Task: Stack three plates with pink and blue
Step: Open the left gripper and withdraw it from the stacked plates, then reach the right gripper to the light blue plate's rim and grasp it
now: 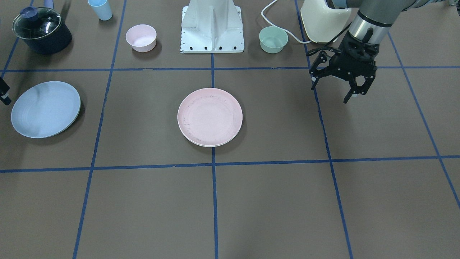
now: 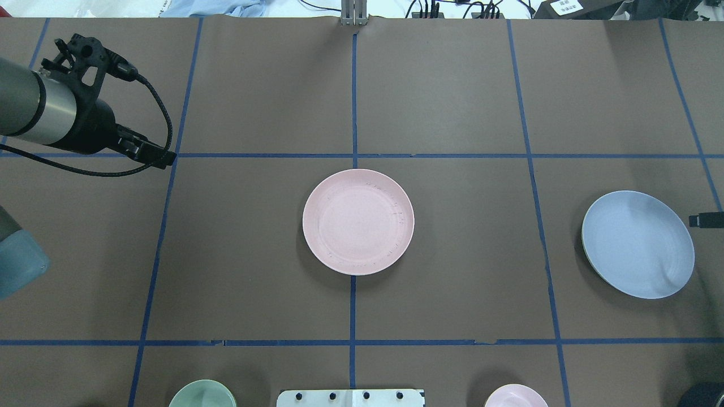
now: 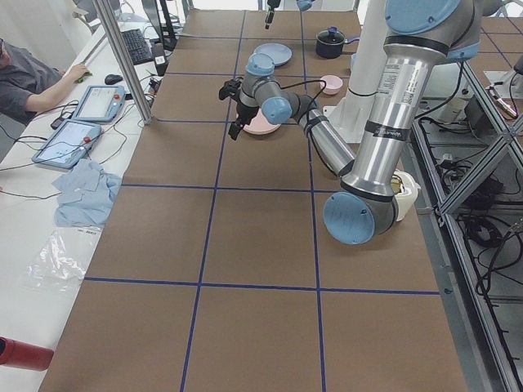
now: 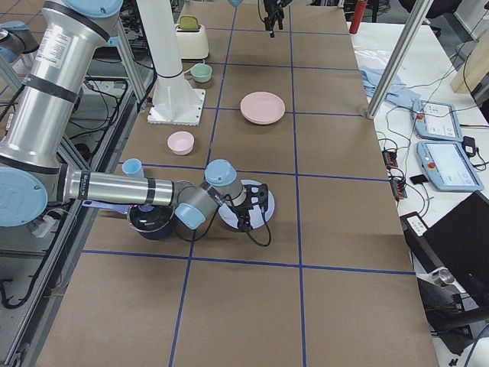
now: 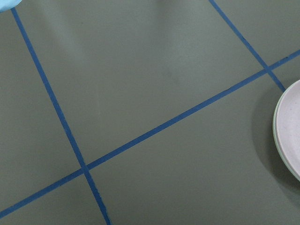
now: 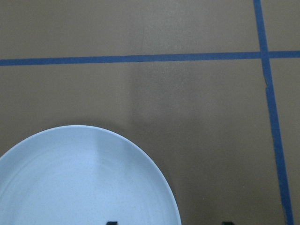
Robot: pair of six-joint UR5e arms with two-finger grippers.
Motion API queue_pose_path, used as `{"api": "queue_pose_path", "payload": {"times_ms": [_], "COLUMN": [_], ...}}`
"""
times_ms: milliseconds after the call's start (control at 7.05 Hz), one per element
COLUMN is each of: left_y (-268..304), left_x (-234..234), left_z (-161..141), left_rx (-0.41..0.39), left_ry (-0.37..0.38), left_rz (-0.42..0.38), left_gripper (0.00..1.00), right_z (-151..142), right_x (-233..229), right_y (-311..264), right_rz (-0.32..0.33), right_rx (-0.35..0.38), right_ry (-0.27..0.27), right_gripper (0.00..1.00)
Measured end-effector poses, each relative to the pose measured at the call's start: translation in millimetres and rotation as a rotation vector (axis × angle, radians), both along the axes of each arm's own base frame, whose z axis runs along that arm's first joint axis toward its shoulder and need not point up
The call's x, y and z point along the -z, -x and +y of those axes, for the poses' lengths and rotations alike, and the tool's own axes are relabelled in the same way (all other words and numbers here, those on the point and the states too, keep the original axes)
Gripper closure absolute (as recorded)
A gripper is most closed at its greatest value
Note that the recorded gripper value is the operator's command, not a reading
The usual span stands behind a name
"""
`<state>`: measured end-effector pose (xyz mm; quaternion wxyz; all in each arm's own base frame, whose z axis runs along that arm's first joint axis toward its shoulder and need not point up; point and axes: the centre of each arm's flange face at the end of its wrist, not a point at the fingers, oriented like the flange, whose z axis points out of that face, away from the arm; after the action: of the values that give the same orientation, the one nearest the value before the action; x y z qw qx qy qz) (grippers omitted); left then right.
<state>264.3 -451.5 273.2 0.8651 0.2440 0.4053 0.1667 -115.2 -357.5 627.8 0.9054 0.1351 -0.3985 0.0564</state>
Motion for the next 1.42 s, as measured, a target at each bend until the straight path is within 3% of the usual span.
{"api": "queue_pose_path", "payload": {"times_ms": [142, 284, 568, 709, 851, 1419], "left_y": [3, 5, 6, 6, 6, 5], "left_x": [0, 0, 1, 1, 2, 3], "left_z": [4, 6, 7, 8, 8, 9], "left_rx": [0.001, 0.002, 0.002, 0.004, 0.012, 0.029], "left_ry": [0.0, -0.001, -0.001, 0.002, 0.014, 0.039], "left_rz": [0.002, 0.004, 0.005, 0.007, 0.014, 0.026], "left_gripper": [0.0, 0.0, 0.0, 0.0, 0.0, 0.0], "right_z": [5, 10, 16, 18, 22, 13], "right_x": [-8, -17, -30, -38, -51, -34], "right_y": [16, 28, 37, 37, 35, 44], "right_rz": [0.014, 0.033, 0.054, 0.056, 0.048, -0.021], "right_rx": [0.014, 0.031, 0.054, 0.06, 0.061, 0.063], "right_ry": [-0.001, 0.001, 0.006, 0.007, -0.001, -0.06], "right_gripper": [0.19, 0.26, 0.49, 0.7, 1.0, 1.0]}}
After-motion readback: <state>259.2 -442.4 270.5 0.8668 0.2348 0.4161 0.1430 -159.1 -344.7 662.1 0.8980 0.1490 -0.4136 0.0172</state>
